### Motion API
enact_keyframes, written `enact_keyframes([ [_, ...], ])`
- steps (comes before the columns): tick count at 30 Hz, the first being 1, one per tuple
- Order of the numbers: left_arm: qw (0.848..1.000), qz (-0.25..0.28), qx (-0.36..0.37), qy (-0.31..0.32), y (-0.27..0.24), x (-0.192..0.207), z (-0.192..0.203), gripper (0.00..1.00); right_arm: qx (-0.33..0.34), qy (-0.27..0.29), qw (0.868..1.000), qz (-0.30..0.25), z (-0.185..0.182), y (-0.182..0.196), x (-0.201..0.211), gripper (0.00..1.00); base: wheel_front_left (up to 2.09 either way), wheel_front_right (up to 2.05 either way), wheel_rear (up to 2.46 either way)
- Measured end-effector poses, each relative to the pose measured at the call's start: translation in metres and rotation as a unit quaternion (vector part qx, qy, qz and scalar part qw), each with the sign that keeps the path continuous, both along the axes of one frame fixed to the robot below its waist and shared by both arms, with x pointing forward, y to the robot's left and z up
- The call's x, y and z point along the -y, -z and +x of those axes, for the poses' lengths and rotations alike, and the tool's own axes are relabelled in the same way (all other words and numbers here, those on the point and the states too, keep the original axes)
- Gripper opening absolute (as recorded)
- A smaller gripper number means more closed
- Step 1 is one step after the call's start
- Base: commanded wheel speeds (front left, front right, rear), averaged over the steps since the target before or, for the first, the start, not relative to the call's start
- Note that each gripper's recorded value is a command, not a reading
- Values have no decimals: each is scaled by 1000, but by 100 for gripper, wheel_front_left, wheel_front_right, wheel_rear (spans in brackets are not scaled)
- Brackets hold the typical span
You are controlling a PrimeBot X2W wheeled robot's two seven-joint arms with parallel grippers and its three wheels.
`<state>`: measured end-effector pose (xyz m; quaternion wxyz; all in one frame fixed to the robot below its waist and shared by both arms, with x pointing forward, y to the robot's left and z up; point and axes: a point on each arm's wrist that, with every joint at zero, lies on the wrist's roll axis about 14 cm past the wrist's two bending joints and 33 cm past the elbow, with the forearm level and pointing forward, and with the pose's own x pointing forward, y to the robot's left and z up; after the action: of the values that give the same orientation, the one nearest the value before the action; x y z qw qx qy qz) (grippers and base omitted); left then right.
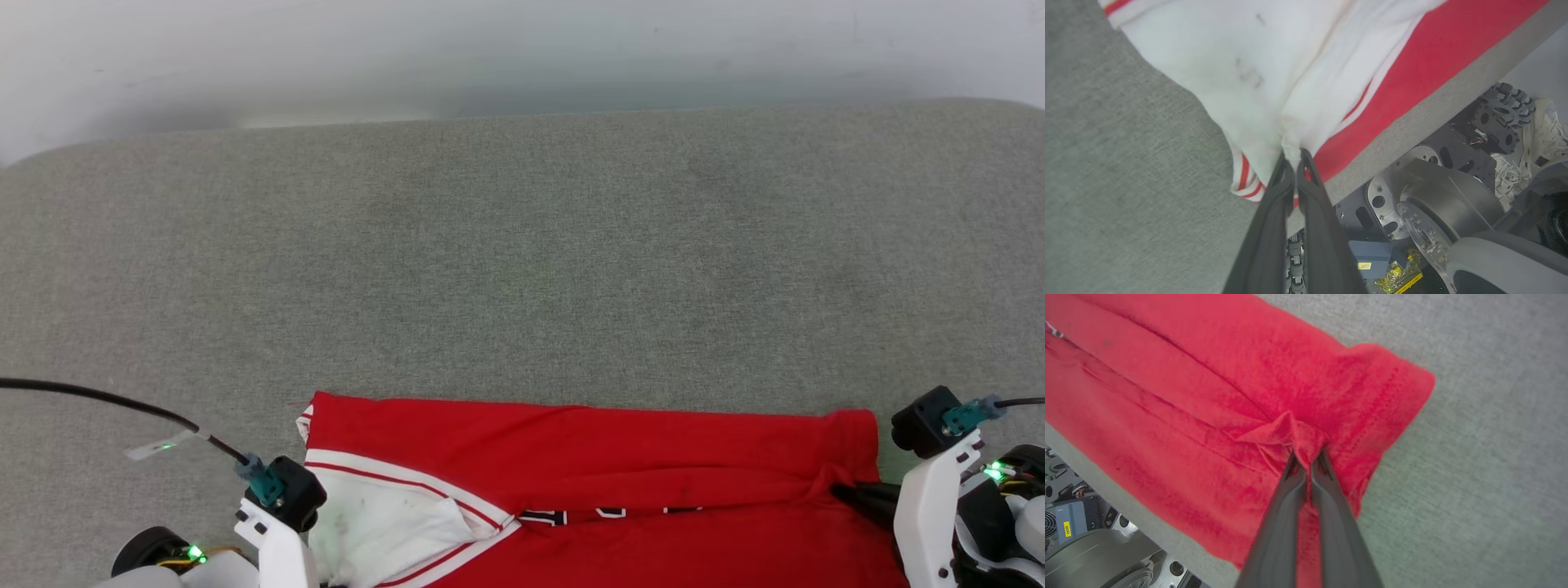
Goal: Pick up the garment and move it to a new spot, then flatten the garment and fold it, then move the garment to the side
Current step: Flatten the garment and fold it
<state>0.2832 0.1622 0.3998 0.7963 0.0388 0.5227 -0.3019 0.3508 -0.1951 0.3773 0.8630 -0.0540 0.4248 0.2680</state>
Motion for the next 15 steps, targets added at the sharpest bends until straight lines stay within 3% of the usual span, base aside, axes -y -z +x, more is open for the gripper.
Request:
enact_keyframes([
  [3,1000,-8,1,-6,7,4,1,0,3,4,1000,1,2,2,-1,0,0,0,0],
  [4,1000,-8,7,-10,7,4,3,69,6,6,1000,1,3,2,-1,4,0,0,0],
  [5,1000,-9,16,-10,6,4,6,100,13,5,1000,0,4,0,-1,60,0,0,0],
  [6,999,-12,32,-12,3,4,10,100,22,3,1000,-1,6,-3,-1,100,0,0,0],
  [11,990,-27,135,-40,-28,2,38,100,95,5,995,17,25,-42,0,100,0,0,0],
  [15,966,-40,241,-79,-59,-2,63,100,155,19,987,42,37,-78,4,100,0,0,0],
])
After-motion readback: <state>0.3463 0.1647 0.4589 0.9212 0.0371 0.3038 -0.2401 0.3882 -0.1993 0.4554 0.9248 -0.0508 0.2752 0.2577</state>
